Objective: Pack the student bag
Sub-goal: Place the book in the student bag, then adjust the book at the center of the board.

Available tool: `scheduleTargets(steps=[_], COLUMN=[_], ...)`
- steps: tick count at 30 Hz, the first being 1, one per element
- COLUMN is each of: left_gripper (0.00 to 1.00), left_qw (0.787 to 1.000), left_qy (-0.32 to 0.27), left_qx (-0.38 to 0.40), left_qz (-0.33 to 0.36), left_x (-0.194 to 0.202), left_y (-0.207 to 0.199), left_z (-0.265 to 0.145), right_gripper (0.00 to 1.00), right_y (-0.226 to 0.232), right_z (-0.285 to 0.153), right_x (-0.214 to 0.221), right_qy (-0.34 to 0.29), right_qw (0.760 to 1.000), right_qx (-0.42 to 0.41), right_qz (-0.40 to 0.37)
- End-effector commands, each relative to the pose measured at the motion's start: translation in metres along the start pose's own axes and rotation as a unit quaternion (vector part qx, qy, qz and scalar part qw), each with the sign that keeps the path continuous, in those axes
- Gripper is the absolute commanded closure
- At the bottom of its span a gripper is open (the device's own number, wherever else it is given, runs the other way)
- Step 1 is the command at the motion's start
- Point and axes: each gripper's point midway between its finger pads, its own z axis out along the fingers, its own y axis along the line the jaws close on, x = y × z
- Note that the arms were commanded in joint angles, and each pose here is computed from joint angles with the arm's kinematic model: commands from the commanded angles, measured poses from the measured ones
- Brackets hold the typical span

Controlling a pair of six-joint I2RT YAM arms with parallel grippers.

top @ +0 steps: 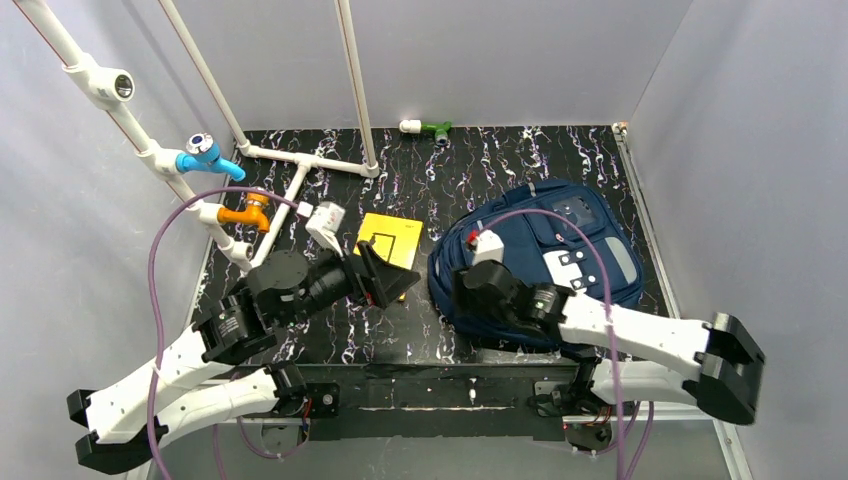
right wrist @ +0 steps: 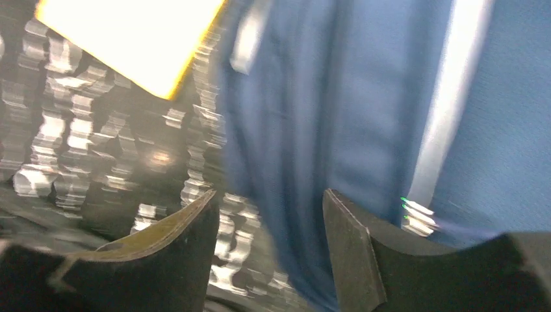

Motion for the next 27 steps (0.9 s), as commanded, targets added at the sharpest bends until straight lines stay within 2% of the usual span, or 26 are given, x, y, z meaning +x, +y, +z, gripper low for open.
scheduleTargets(steps=[1, 3, 5, 7, 8, 10, 12, 14, 16, 21, 23, 24, 27], left_gripper=[0.05, 0.04, 0.03, 0.03, 0.03, 0.03, 0.05, 0.13, 0.17, 0.33, 0.44, 0.50, 0.57], left_qw=[0.940, 0.905, 0.857, 0.839, 0.836, 0.842, 0.852, 0.870, 0.877, 0.873, 0.872, 0.865, 0.840], left_qy=[0.092, 0.128, 0.161, 0.171, 0.175, 0.167, 0.151, 0.147, 0.142, 0.169, 0.180, 0.185, 0.188], left_qx=[-0.253, -0.325, -0.409, -0.435, -0.441, -0.438, -0.437, -0.423, -0.419, -0.433, -0.437, -0.449, -0.490], left_qz=[0.208, 0.244, 0.270, 0.278, 0.277, 0.267, 0.245, 0.207, 0.188, 0.146, 0.127, 0.127, 0.138], left_x=[0.035, 0.037, 0.031, 0.026, 0.025, 0.022, 0.017, 0.017, 0.017, 0.025, 0.030, 0.030, 0.027], left_y=[0.134, 0.160, 0.184, 0.191, 0.195, 0.198, 0.205, 0.212, 0.223, 0.257, 0.272, 0.280, 0.302], left_z=[-0.027, -0.031, -0.040, -0.037, -0.033, -0.025, -0.018, -0.010, 0.000, 0.023, 0.030, 0.031, 0.028], right_gripper=[0.26, 0.23, 0.18, 0.17, 0.17, 0.19, 0.25, 0.32, 0.38, 0.39, 0.38, 0.37, 0.36], right_y=[0.127, 0.140, 0.146, 0.148, 0.148, 0.145, 0.138, 0.135, 0.134, 0.123, 0.118, 0.114, 0.110], right_z=[0.014, 0.026, 0.038, 0.046, 0.050, 0.057, 0.065, 0.072, 0.079, 0.097, 0.104, 0.106, 0.114], right_x=[-0.061, -0.058, -0.057, -0.058, -0.058, -0.057, -0.056, -0.053, -0.050, -0.042, -0.041, -0.038, -0.038], right_qy=[-0.026, -0.010, 0.004, 0.014, 0.017, 0.018, 0.020, 0.022, 0.027, 0.041, 0.044, 0.048, 0.046], right_qw=[0.972, 0.968, 0.966, 0.961, 0.958, 0.949, 0.942, 0.941, 0.943, 0.950, 0.953, 0.953, 0.954], right_qx=[-0.212, -0.217, -0.215, -0.217, -0.218, -0.222, -0.217, -0.207, -0.195, -0.133, -0.104, -0.090, -0.063], right_qz=[0.099, 0.125, 0.146, 0.171, 0.188, 0.224, 0.256, 0.268, 0.270, 0.278, 0.283, 0.284, 0.288])
